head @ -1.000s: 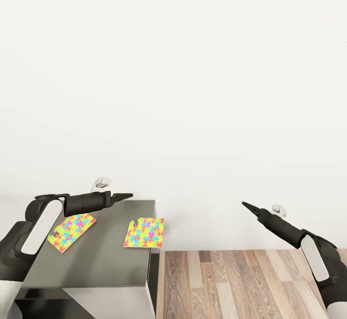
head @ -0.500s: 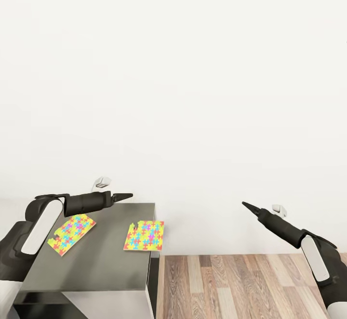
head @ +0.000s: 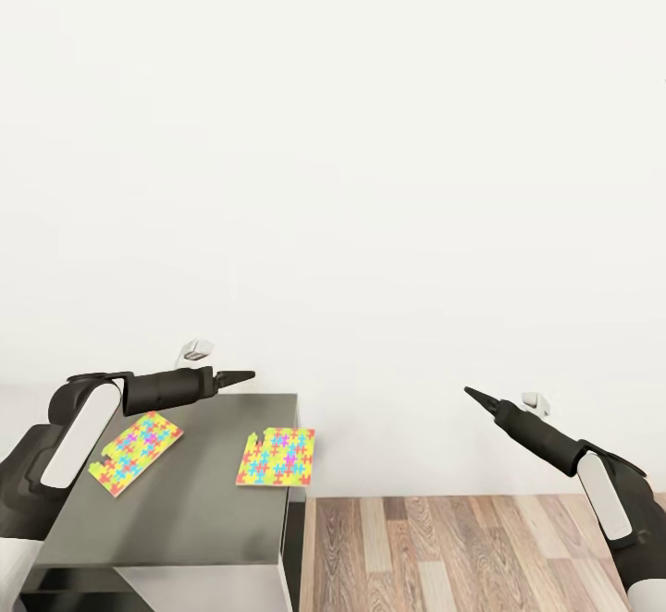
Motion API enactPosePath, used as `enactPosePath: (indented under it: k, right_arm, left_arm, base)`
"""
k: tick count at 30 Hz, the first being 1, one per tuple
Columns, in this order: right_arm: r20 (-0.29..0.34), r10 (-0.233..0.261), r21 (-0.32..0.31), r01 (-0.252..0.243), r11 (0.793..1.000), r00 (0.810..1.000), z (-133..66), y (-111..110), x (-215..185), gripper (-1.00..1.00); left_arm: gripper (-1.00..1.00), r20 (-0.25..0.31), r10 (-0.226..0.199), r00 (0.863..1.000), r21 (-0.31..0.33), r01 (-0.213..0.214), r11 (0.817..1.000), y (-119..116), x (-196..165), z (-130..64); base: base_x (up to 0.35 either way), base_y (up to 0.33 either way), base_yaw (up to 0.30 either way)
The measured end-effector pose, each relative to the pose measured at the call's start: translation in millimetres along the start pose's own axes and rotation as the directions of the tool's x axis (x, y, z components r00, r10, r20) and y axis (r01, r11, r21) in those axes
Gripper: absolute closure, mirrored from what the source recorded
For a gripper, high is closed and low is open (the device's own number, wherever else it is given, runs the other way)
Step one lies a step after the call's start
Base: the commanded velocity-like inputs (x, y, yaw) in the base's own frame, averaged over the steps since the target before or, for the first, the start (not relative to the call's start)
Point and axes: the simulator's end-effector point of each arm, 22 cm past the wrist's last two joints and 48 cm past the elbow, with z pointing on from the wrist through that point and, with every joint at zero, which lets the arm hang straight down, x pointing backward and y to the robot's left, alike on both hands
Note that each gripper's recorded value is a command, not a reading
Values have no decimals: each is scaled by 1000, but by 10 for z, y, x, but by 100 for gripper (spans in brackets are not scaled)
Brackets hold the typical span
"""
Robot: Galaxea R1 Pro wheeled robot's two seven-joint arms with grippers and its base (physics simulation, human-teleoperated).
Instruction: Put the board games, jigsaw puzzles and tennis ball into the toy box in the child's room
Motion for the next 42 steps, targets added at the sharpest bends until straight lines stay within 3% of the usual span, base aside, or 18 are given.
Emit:
enactPosePath:
  k: [10,17,31,42]
  right_arm:
    - [-8,1,-2,-1,1000,1000,61,-54,62,-100]
    - [-77,66,-37,-69,997,995,265,102,379,-100]
    - [-75,89,-92,-95,991,993,503,256,744,-100]
    - [-84,100,-86,-107,991,992,551,154,822,-100]
  left_arm:
    - [-100,0,2,1000,2,-2,1000,51,31,55]
    - [-100,0,-6,1000,46,6,999,-9,-7,-53]
    - [-100,15,-39,999,122,37,992,-190,71,241]
    - [-100,15,-40,999,124,38,992,-113,125,301]
  base:
    - [0,0,0]
    - [0,0,0]
    - [0,0,0]
    - [0,0,0]
